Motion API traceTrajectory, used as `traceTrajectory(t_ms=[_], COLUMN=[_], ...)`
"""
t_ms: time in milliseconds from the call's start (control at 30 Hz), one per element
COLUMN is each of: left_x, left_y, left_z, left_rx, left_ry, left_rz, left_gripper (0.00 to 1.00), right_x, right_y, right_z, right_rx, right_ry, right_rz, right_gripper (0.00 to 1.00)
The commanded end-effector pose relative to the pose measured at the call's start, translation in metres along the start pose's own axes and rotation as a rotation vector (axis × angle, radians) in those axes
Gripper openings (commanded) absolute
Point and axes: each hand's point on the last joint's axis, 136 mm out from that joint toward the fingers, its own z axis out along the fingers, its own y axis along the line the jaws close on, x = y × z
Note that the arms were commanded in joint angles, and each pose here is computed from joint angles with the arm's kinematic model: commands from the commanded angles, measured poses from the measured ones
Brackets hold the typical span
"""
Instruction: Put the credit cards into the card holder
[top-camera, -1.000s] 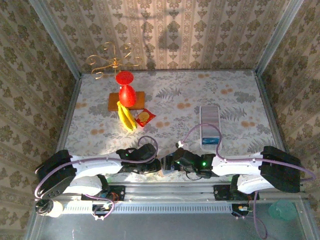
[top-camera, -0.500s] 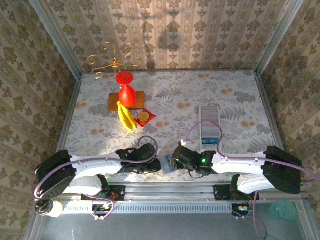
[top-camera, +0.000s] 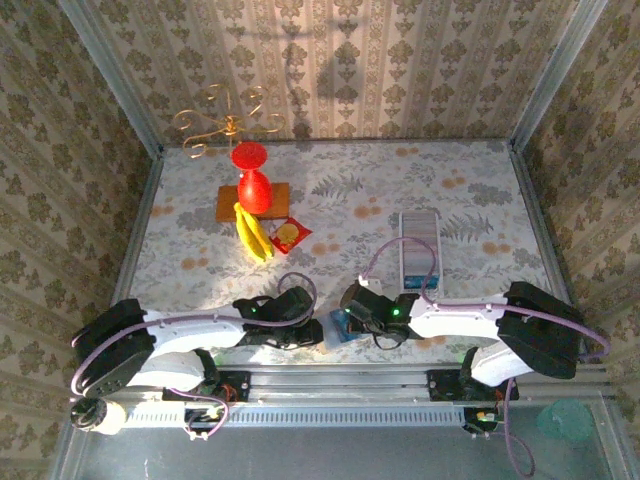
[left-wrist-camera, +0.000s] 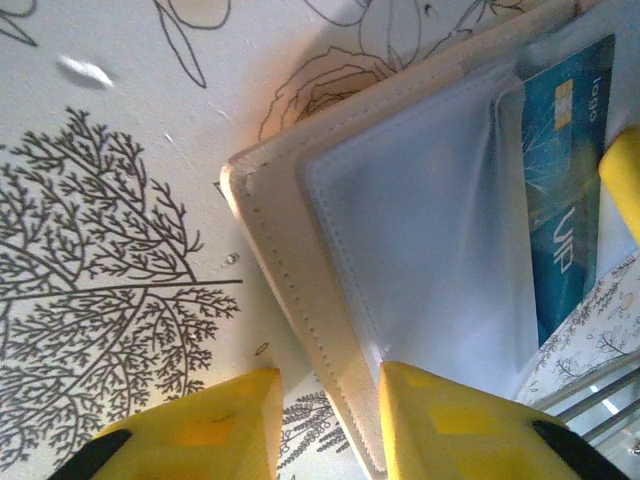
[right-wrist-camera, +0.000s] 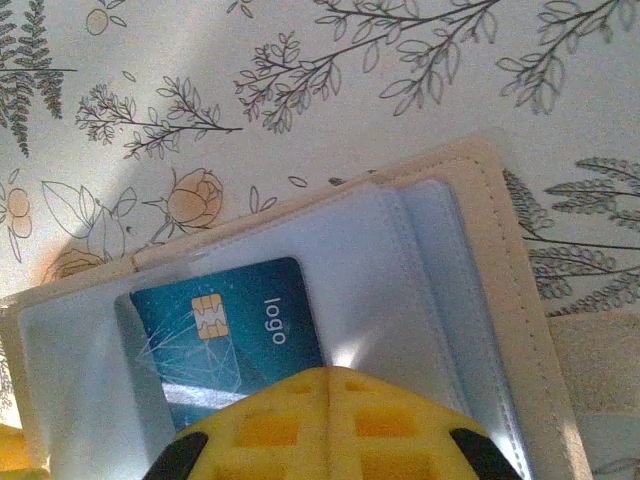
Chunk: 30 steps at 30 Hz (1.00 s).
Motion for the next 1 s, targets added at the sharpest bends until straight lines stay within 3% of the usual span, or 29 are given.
traceTrajectory(t_ms=[0,333,667,967], left_x=[0.001,-0.001,-0.002,-0.007], left_y=[0.005,0.011,0.026,0.03], left_z=[0.005,0.007,-0.006,-0.018], left_rx=[-0.007,-0.013,-0.041,-0.028], left_ry=[0.016,0.01,-0.031,-0.081], left_rz=[-0.004,-0.028,-0.039,-0.06], left_gripper=[0.3,0.27,0.24,0.22], right_x=[0.018,0.028,0.006,0.01], right_y=[0.0,0.019,0.042,0.019], right_z=[0.009,0.004,-0.021,-0.017], right_rx=[-0.002,-0.065,-0.222,-0.065], right_ry=[0.074,0.071,-0.036,-0.002], right_rz=[-0.03,-0.048,0.022,-0.007], right_gripper=[0.0,0.03,0.11,0.05])
